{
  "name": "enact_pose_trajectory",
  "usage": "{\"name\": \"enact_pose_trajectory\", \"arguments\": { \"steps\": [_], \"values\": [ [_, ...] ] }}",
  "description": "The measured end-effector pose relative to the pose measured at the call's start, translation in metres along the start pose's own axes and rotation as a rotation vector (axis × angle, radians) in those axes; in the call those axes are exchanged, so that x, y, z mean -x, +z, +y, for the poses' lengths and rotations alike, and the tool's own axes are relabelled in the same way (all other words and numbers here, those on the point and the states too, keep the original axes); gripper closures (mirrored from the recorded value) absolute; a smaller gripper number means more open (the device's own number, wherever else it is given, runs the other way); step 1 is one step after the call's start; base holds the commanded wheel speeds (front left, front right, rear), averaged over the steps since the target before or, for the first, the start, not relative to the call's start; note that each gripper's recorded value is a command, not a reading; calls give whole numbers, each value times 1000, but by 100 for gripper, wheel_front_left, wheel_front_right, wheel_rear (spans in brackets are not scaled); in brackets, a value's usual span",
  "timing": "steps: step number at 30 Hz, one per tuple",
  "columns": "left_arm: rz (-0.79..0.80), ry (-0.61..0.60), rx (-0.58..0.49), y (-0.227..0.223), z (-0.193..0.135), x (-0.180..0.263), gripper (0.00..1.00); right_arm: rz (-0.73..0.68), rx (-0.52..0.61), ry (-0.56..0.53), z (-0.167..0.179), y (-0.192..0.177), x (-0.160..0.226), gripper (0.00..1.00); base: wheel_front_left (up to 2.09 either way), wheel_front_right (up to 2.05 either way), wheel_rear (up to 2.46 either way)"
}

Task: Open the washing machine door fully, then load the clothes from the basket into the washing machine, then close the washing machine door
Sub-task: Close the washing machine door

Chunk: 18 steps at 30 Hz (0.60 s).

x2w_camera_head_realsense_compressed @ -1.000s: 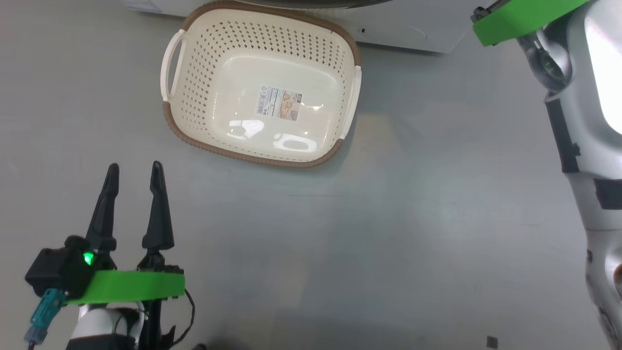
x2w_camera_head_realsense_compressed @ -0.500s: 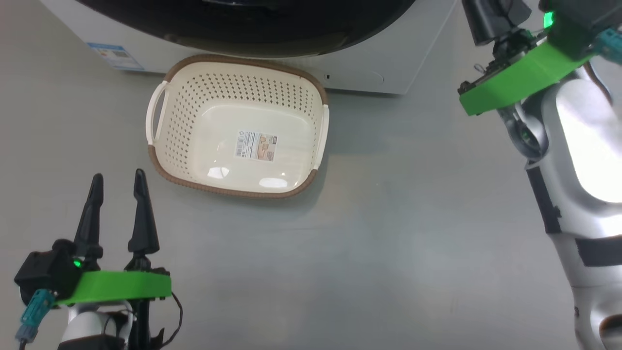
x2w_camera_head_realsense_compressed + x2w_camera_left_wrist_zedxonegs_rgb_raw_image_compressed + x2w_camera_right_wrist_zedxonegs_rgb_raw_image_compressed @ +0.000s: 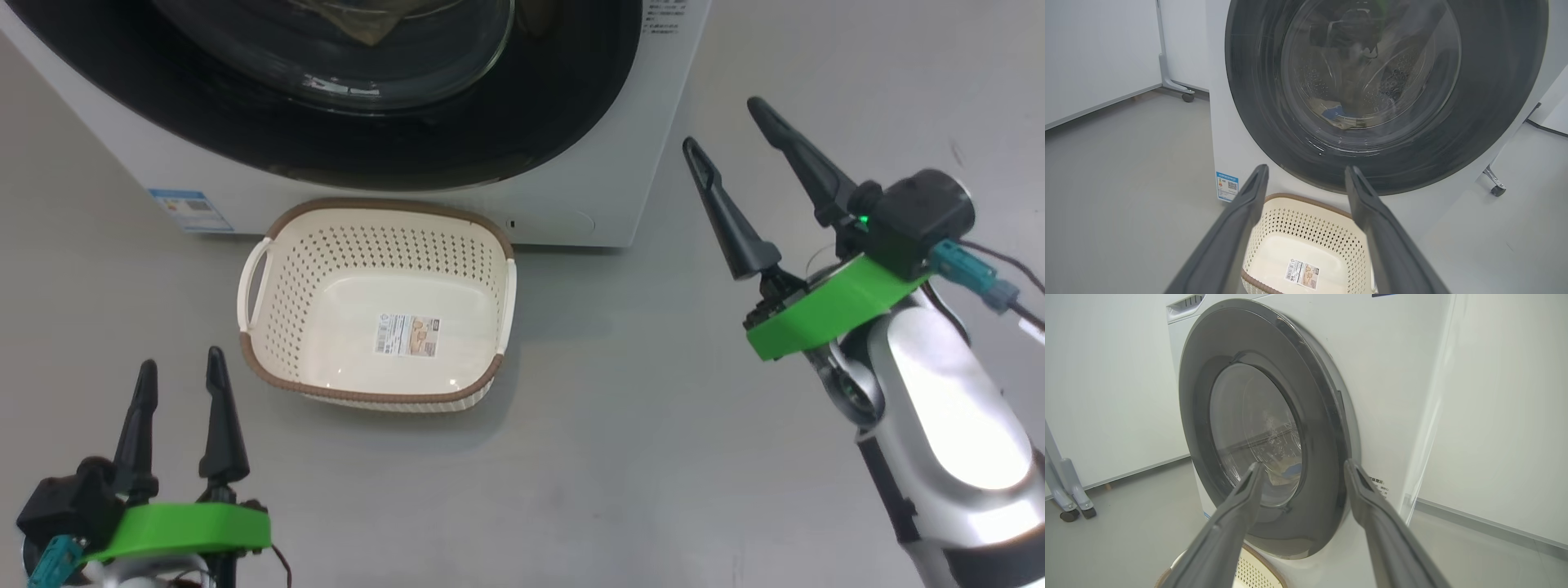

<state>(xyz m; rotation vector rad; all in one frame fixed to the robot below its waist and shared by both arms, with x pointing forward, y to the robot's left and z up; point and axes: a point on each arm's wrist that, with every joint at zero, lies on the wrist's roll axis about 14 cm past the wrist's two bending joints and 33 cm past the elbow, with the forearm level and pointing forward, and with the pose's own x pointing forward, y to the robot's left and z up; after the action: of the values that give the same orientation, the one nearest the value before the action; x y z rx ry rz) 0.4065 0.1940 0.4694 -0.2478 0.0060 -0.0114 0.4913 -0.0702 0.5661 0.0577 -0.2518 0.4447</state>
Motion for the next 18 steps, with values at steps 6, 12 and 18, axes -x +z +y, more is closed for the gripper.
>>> {"name": "enact_pose_trajectory", "arguments": {
  "steps": [6,12,18],
  "values": [
    [-19,-4,-2,8,-3,9,0,13,-8,-36,1,6,36,0,0,0,0],
    [-22,-12,-6,10,-6,16,0,16,-14,-84,-4,11,64,0,0,0,0],
    [-22,-24,0,10,-11,22,0,24,-28,-167,-16,12,92,0,0,0,0]
  ]
}}
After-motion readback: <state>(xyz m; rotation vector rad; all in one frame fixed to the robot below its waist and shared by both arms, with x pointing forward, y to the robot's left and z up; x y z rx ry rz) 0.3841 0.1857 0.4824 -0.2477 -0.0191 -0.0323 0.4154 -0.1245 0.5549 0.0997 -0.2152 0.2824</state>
